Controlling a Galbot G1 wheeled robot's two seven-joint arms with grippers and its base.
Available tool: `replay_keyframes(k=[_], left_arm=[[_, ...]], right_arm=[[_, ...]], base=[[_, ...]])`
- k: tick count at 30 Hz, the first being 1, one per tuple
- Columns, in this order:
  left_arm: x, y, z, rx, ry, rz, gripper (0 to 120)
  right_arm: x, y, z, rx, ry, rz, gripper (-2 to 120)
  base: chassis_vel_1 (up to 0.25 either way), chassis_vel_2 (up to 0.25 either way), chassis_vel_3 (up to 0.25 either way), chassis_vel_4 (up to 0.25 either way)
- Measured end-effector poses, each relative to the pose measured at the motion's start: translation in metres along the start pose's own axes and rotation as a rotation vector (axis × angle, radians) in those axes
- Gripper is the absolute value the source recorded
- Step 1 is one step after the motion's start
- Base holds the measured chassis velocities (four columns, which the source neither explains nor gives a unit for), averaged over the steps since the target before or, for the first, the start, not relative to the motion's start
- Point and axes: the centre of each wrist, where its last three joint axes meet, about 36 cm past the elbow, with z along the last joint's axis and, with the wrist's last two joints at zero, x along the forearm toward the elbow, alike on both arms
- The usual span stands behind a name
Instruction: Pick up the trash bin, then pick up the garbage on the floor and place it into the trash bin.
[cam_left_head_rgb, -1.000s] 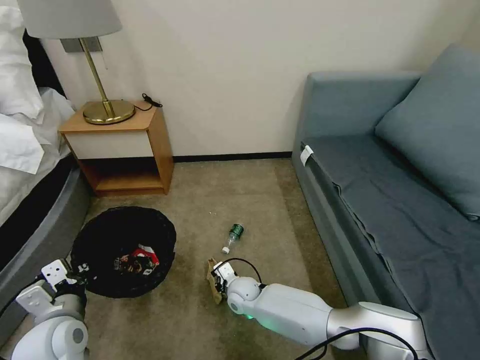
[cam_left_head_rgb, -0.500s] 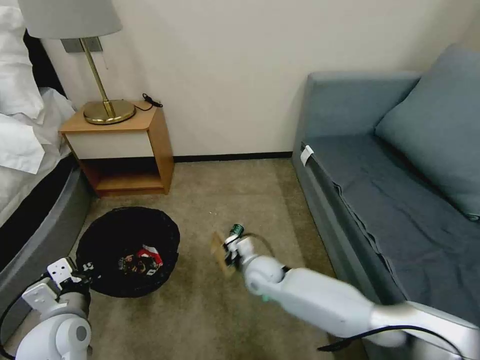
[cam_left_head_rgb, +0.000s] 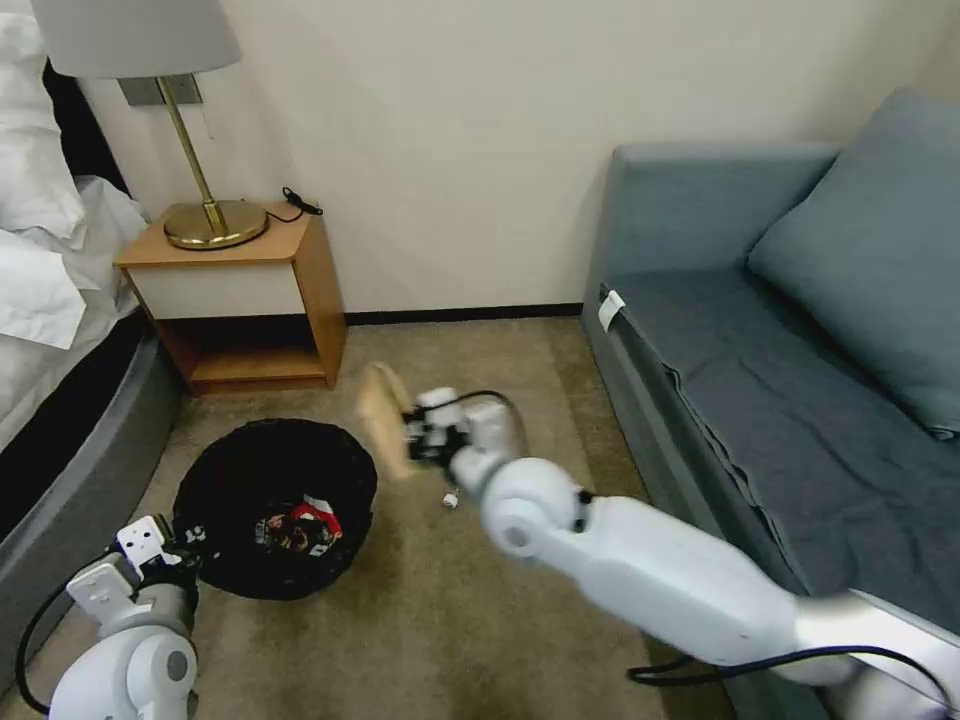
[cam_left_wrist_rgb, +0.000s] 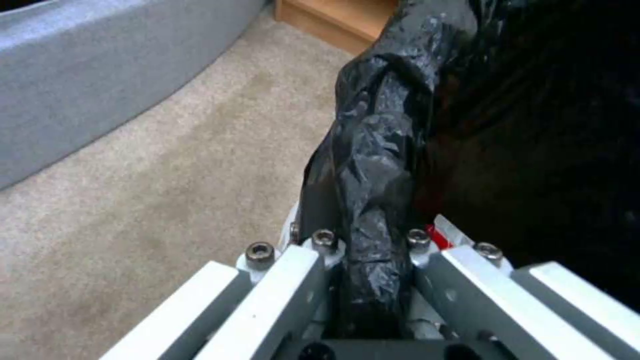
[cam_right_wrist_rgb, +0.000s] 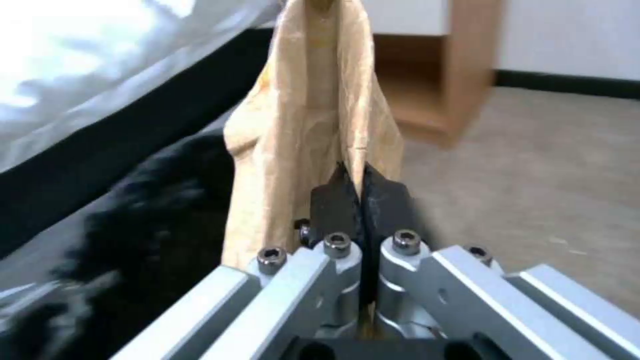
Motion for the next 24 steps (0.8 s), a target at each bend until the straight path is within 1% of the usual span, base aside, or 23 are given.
replay_keyframes(k=[2,3,5,7,8,12,13,14,15,16,17,18,22,23,24], left_arm=[[0.002,0.0,0.0,0.0,-0.001,-0.001,2],[0.002,0.0,0.0,0.0,-0.001,-0.001,2],[0.004,-0.001,-0.001,0.003,-0.005,0.002,2],[0.005,-0.001,-0.001,0.004,-0.005,0.002,2],[0.005,-0.001,-0.001,0.004,-0.005,0.002,2],[0.005,-0.002,0.0,0.005,-0.003,-0.001,2],[0.005,-0.002,0.0,0.005,-0.003,-0.001,2],[0.005,-0.002,0.0,0.005,-0.003,-0.001,2],[0.005,-0.002,0.0,0.005,-0.003,-0.001,2],[0.005,-0.002,0.0,0.005,-0.003,-0.001,2],[0.005,-0.002,0.0,0.005,-0.003,-0.001,2],[0.005,-0.002,0.0,0.005,-0.003,-0.001,2],[0.005,-0.003,0.001,0.007,-0.001,0.001,2],[0.005,-0.003,0.001,0.007,-0.001,0.001,2],[0.005,-0.003,0.001,0.007,-0.002,0.001,2]], right_arm=[[-0.015,0.019,0.011,0.026,0.011,-0.016,0],[-0.015,0.019,0.011,0.026,0.011,-0.016,0],[-0.033,0.035,0.033,0.068,0.045,-0.014,0],[-0.039,0.042,0.045,0.085,0.072,-0.018,0],[-0.039,0.042,0.045,0.085,0.072,-0.018,0],[-0.042,0.052,0.056,0.091,0.093,-0.028,14],[-0.042,0.052,0.056,0.091,0.093,-0.028,14],[-0.041,0.053,0.057,0.093,0.091,-0.028,19],[-0.04,0.053,0.056,0.095,0.087,-0.028,25],[-0.04,0.052,0.056,0.096,0.086,-0.028,27],[-0.039,0.051,0.053,0.1,0.078,-0.026,34],[-0.039,0.051,0.053,0.1,0.078,-0.026,34],[-0.036,0.045,0.045,0.119,0.045,-0.013,51],[-0.036,0.045,0.045,0.119,0.045,-0.013,51],[-0.034,0.042,0.039,0.122,0.021,-0.005,57]], base=[[0.0,0.0,0.0,0.0],[0.0,0.0,0.0,0.0],[0.0,0.0,0.0,0.0],[0.0,0.0,0.0,0.0],[0.0,0.0,0.0,0.0],[0.0,0.0,0.0,0.0],[0.0,0.0,0.0,0.0],[0.0,0.0,0.0,0.0],[0.0,0.0,0.0,0.0],[0.0,0.0,0.0,0.0],[0.0,0.0,0.0,0.0],[0.0,0.0,0.0,0.0],[0.0,0.0,0.0,0.0],[0.0,0.0,0.0,0.0],[0.0,0.0,0.0,0.0]])
